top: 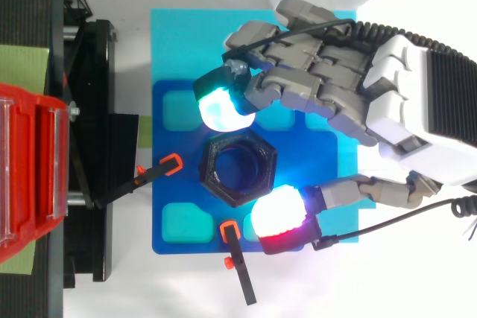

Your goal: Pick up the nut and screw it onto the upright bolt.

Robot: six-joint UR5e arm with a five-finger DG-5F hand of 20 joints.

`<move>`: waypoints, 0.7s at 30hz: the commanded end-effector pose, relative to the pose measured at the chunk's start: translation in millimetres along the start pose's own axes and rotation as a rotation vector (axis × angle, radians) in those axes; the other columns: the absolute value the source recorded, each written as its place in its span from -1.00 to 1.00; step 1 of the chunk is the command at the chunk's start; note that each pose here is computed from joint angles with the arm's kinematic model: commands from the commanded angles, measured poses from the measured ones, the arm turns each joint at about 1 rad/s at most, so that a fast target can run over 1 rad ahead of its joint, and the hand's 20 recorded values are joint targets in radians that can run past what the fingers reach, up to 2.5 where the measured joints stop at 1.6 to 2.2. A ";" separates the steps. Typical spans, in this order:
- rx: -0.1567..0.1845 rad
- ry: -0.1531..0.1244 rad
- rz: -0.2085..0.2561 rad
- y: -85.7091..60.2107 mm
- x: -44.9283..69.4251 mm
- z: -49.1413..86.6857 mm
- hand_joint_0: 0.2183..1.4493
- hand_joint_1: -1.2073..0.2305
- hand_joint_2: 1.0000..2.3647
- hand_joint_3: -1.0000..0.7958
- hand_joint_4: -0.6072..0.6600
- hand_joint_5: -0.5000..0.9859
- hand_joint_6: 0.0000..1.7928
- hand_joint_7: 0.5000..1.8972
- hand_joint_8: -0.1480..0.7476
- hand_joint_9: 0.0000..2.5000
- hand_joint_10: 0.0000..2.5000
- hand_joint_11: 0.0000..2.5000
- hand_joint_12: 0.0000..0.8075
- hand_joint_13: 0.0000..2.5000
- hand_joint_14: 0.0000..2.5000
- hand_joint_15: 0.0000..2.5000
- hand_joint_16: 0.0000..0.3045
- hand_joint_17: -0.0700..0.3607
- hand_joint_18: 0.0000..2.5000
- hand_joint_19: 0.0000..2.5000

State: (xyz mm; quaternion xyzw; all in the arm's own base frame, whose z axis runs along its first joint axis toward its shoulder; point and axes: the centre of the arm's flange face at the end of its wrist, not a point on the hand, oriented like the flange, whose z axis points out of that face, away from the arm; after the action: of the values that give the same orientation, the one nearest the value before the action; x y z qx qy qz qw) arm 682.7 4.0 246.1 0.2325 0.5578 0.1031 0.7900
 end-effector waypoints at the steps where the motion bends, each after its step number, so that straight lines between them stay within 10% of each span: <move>1: 0.000 0.000 0.001 2.0 1.0 -0.7 -0.49 -0.24 -1.00 -0.44 0.39 -0.59 -0.44 -0.25 0.00 -0.65 -1.00 -1.00 -0.08 -0.66 -1.00 -1.00 -0.70 -0.19 -0.75 -1.00; 21: 0.000 -0.007 0.007 5.2 2.7 -1.0 -0.49 -0.24 -1.00 -0.44 0.39 -0.59 -0.44 -0.25 0.00 -0.65 -1.00 -1.00 -0.08 -0.66 -1.00 -1.00 -0.70 -0.19 -0.75 -1.00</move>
State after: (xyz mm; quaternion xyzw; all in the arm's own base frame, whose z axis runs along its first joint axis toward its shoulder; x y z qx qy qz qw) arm 683.3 9.9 246.9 0.2352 0.5530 0.1056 0.7923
